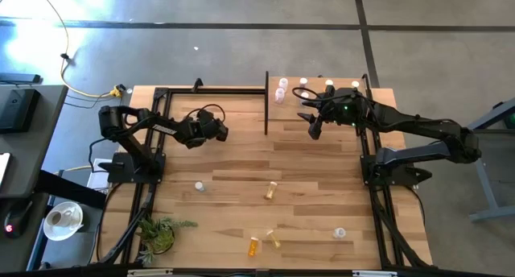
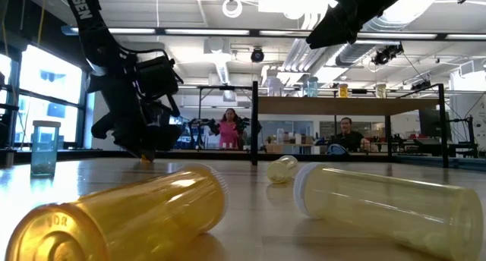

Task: Pick and place medicine bottles onto shelf by color
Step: Put the top orange pill bottle on the shelf aligned with the other orange pill bottle

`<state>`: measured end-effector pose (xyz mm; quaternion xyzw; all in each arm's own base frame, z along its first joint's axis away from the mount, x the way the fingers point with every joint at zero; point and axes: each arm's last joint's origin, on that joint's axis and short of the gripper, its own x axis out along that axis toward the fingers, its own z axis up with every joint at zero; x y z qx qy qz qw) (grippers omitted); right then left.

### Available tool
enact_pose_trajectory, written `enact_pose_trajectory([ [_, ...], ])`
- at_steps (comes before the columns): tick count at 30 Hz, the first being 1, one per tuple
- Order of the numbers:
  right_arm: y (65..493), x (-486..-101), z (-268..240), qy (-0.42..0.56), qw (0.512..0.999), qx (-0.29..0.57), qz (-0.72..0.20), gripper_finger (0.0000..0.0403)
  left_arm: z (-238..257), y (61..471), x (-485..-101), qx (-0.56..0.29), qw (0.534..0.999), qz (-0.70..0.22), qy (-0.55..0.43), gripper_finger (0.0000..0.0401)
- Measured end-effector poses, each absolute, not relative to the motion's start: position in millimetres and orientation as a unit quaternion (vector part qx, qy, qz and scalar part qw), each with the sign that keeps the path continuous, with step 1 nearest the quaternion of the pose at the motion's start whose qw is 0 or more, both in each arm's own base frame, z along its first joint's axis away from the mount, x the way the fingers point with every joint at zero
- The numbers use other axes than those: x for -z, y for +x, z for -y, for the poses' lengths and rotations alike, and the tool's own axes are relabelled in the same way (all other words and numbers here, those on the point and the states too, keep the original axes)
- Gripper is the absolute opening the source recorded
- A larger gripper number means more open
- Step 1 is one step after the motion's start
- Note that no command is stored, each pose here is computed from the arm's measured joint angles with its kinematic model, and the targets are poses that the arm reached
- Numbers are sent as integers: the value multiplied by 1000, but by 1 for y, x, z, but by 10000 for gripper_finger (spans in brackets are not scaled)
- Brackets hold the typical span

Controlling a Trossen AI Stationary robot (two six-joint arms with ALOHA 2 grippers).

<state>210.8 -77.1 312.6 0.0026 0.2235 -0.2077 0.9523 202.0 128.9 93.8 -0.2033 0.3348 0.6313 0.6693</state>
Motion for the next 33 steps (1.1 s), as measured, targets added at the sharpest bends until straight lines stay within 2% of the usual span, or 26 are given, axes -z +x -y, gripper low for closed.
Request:
enact_pose_trajectory([
  [4,211,-313,77,16,952,210,-221,191,-125,207,-98,-592,694,-366,-184,91],
  [9,213,-313,70,11,956,193,-221,191,-114,223,-112,-492,753,-395,-185,91],
  [19,221,-312,43,-1,966,131,-224,191,-77,259,-161,-307,866,-370,-136,91],
  [25,226,-309,24,-10,970,85,-228,191,-48,279,-183,-214,906,-356,-81,92],
  [33,247,-296,2,-22,970,38,-241,191,-18,295,-205,-158,930,-328,-50,92],
])
